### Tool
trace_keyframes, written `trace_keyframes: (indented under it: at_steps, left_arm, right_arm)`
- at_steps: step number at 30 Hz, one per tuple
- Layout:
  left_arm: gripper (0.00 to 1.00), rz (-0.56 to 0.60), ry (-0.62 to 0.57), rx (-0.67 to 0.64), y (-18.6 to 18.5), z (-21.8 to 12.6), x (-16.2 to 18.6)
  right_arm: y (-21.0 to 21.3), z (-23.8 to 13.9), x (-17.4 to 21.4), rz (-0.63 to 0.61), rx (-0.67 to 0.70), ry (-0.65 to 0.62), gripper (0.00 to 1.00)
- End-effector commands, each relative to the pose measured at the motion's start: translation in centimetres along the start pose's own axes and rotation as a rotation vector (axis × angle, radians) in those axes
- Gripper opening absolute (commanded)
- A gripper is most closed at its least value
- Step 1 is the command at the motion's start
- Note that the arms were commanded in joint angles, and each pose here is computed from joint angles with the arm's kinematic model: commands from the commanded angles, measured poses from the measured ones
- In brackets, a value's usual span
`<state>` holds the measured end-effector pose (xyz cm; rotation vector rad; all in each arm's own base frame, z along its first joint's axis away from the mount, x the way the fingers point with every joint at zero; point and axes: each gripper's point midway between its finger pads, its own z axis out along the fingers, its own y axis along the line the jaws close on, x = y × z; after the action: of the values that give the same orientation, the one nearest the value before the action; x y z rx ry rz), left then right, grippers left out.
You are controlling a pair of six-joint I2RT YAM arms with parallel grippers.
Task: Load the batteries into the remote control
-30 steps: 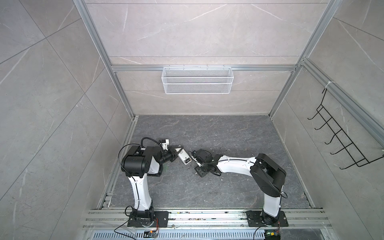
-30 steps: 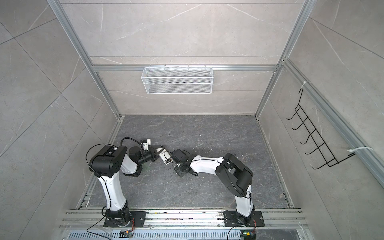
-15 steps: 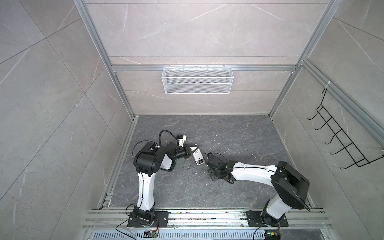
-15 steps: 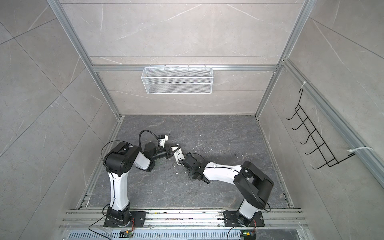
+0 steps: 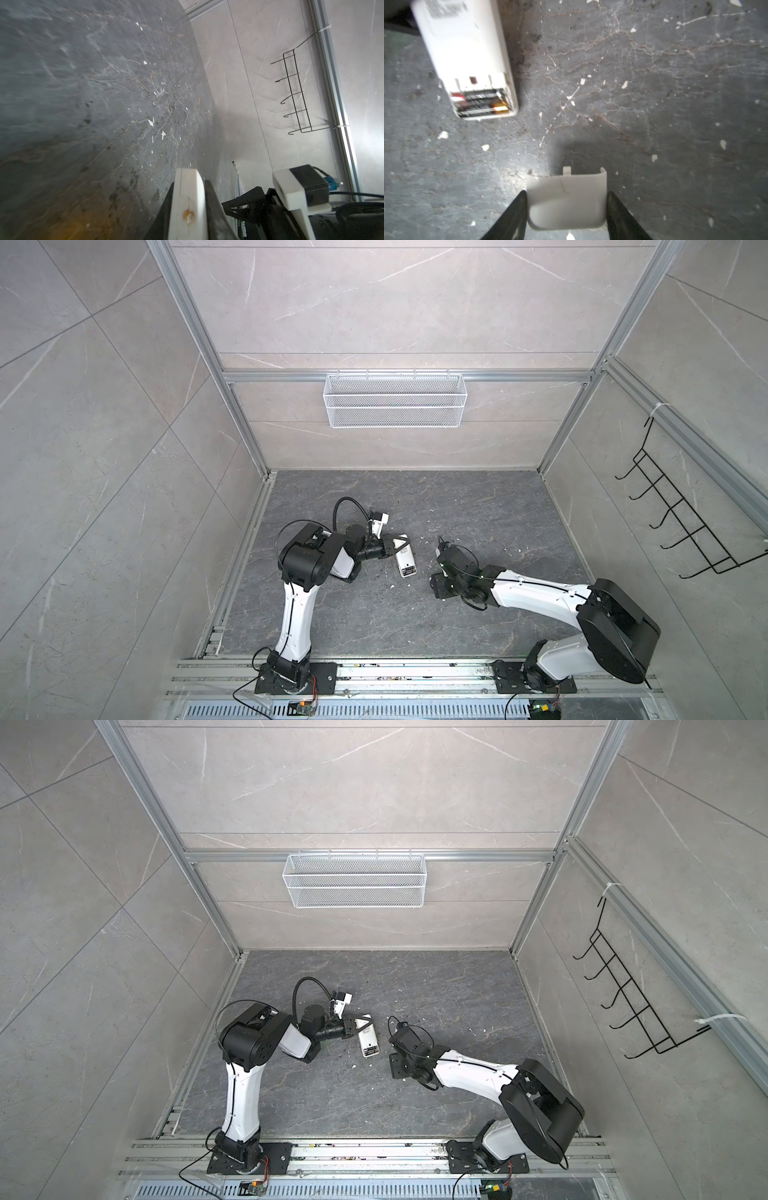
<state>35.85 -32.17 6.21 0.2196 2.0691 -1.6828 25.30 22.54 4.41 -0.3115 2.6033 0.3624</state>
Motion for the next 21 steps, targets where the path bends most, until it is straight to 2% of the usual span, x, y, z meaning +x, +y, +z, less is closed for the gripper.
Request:
trace_keyframes:
  at_steps: [1, 6, 13, 18, 21]
  left_arm:
    - [0.07, 0.103, -0.016, -0.030, 0.5, 0.8, -0.3]
    - [0.07, 0.089, -0.020, -0.025, 1.1, 1.2, -0.2]
    - [0.07, 0.081, -0.073, -0.084, 2.5, 0.3, 0.3]
    - [0.07, 0.000, -0.073, -0.033, 3.3, 0.6, 1.1]
    - [0.07, 0.001, -0.053, -0.009, 2.8, 1.0, 1.1]
  right_arm:
    - [2.0, 0.1, -1.2, 0.064, -0.102, -0.033, 0.58]
    - [2.7, 0.8, -1.3, 0.086, -0.133, -0.026, 0.59]
    - [2.2, 1.7, -1.9, 0.104, -0.099, -0.063, 0.58]
    - [2.4, 2.4, -2.5, 0.030, -0.057, -0.074, 0.58]
    - [2.5, 2.5, -3.1, -0.017, -0.022, -0.091, 0.59]
